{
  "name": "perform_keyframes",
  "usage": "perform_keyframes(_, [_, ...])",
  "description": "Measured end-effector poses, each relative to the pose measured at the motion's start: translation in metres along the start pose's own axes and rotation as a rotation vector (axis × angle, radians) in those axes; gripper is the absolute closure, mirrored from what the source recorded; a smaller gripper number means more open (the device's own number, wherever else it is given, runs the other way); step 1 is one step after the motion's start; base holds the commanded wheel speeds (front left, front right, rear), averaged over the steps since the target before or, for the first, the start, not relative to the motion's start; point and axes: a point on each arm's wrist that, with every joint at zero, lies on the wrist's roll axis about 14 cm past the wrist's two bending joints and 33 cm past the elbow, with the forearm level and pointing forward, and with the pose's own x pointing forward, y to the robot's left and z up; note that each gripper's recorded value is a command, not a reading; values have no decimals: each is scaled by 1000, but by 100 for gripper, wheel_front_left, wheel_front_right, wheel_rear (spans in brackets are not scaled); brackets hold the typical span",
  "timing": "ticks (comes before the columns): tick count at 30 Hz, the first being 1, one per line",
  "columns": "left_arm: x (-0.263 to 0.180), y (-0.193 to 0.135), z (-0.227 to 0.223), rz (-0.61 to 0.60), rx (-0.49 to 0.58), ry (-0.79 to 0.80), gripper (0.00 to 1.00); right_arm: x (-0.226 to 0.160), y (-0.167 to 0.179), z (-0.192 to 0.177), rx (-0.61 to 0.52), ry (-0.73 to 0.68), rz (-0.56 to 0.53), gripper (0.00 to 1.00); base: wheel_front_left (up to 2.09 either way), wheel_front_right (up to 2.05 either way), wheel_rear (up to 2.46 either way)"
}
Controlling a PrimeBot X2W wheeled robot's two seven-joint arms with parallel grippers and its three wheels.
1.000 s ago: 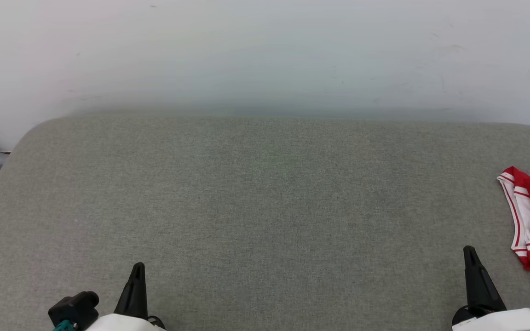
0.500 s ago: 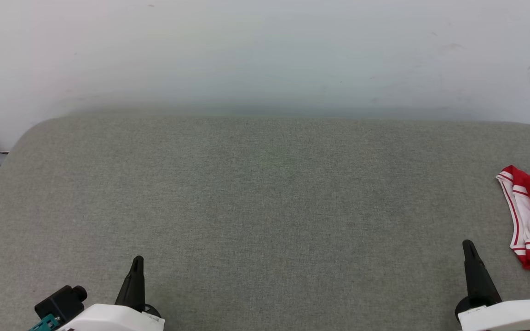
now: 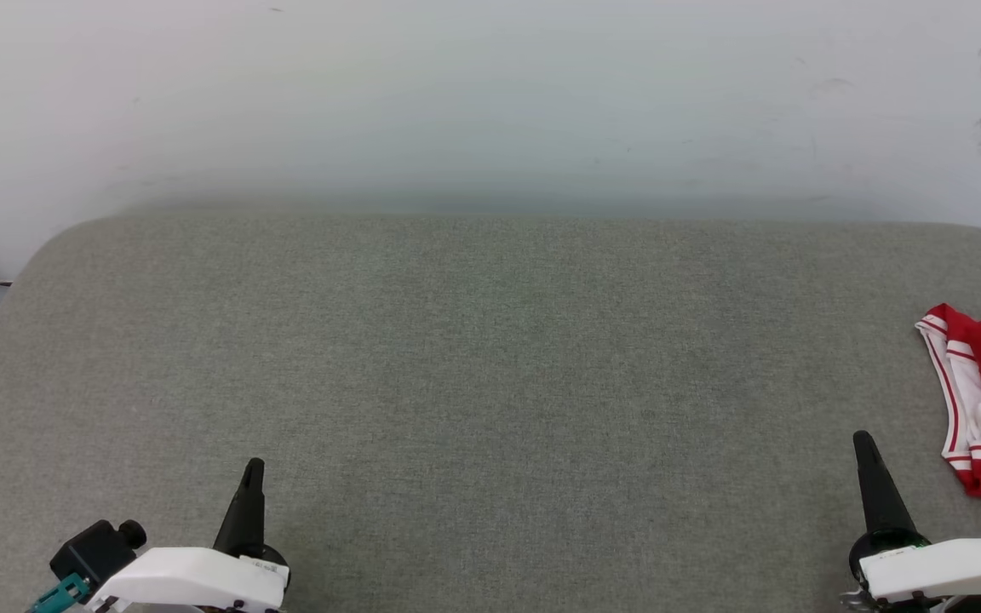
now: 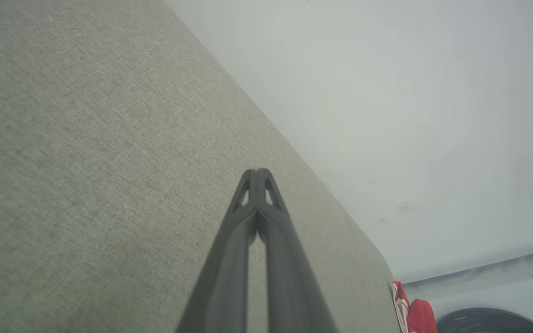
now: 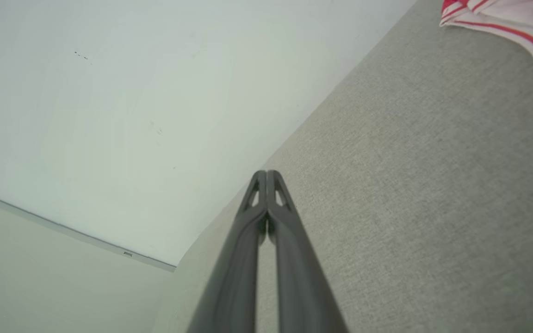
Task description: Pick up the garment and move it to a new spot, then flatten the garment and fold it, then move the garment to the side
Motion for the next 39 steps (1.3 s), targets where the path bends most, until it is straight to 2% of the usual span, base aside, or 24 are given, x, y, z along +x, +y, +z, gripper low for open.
perform_keyframes(39, [16, -10, 6, -47, -427, 23, 100, 15, 7, 3, 387, 23, 13, 100, 0, 0, 0])
